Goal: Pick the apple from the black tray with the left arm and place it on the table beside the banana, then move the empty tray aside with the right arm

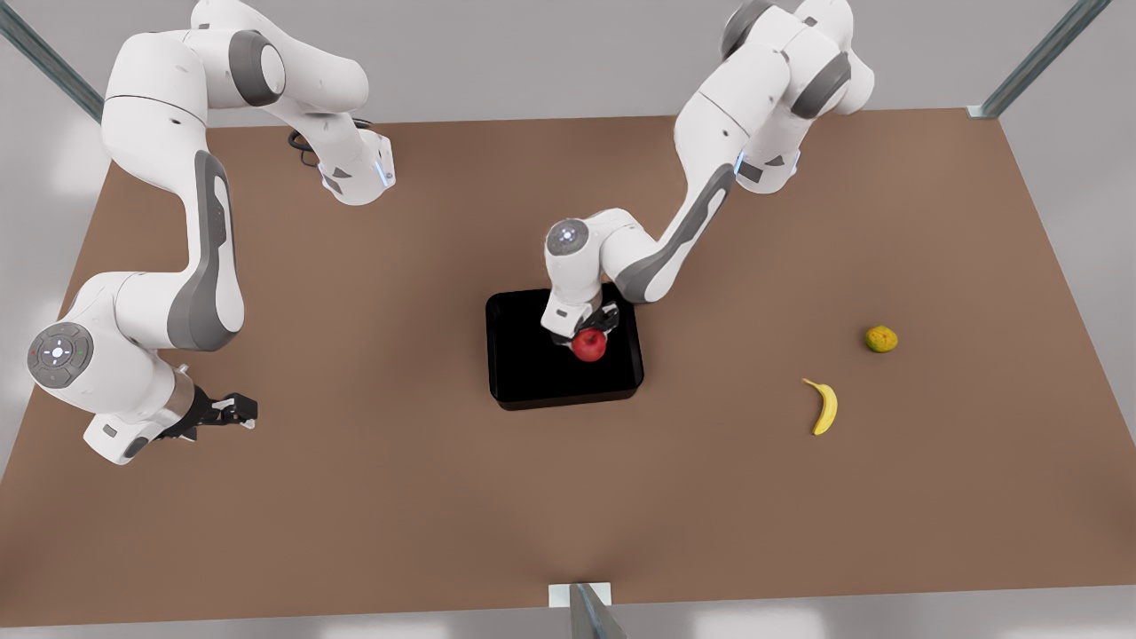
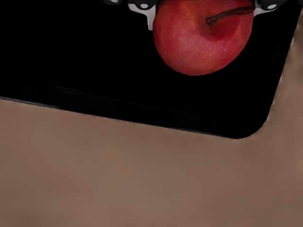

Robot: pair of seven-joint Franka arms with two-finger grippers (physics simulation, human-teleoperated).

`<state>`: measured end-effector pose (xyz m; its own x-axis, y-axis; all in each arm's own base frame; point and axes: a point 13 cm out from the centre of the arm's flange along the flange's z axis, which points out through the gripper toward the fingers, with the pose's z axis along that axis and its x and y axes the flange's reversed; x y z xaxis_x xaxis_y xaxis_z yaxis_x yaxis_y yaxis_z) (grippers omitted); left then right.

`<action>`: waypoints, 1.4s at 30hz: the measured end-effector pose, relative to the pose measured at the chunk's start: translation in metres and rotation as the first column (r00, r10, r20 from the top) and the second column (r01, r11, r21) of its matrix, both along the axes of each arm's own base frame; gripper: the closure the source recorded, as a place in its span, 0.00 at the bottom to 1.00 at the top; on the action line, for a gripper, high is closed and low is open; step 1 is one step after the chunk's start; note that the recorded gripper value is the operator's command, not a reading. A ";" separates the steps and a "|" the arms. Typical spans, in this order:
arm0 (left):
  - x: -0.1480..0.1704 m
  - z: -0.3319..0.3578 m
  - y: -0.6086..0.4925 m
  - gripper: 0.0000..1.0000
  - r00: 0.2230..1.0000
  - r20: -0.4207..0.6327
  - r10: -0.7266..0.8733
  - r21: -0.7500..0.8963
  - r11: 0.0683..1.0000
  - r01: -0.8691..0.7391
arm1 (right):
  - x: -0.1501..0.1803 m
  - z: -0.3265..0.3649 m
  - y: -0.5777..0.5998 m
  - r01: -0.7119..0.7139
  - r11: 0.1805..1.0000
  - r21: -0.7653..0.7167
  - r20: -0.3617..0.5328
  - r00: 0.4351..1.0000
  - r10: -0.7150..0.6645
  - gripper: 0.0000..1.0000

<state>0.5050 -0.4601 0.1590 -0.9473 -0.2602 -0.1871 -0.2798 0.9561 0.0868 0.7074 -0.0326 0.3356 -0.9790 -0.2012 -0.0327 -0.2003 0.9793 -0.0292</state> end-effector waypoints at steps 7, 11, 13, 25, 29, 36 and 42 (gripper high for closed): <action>0.013 -0.023 0.272 0.30 0.959 -0.161 0.232 0.019 0.973 -0.232 | -0.064 0.083 0.182 -0.205 0.974 0.095 -0.053 0.976 0.210 0.00; 0.014 -0.093 0.283 0.29 0.968 -0.213 0.134 -0.030 0.989 -0.144 | -0.128 0.067 0.290 -0.280 0.954 0.103 -0.193 0.936 0.296 0.00; 0.023 -0.105 0.288 0.00 0.978 -0.194 0.077 -0.045 0.995 -0.087 | -0.149 0.041 0.327 -0.251 0.960 0.127 -0.268 0.923 0.277 0.00; 0.094 -0.005 0.321 0.00 0.989 -0.031 -0.148 -0.022 0.989 0.147 | -0.166 -0.088 0.393 0.161 0.984 0.078 -0.462 0.880 -0.107 0.00; 0.158 0.176 0.342 0.00 0.986 0.128 -0.102 -0.047 0.993 0.109 | -0.169 -0.121 0.407 0.214 0.976 0.044 -0.477 0.863 -0.168 0.00; 0.172 0.261 0.383 0.00 0.994 0.004 -0.110 -0.087 0.990 0.110 | -0.154 -0.181 0.395 0.279 0.960 -0.012 -0.451 0.856 -0.255 0.00; 0.145 0.244 0.384 0.00 0.971 -0.129 -0.200 -0.083 0.978 0.190 | -0.169 -0.216 0.405 0.254 0.967 -0.028 -0.451 0.860 -0.239 0.00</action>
<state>0.6500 -0.0760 0.4027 -0.9963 -0.0759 -0.0412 -0.0777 0.9961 0.0426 0.5382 0.3720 0.1195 -0.9073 0.0422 0.4183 0.0634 0.9973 0.0368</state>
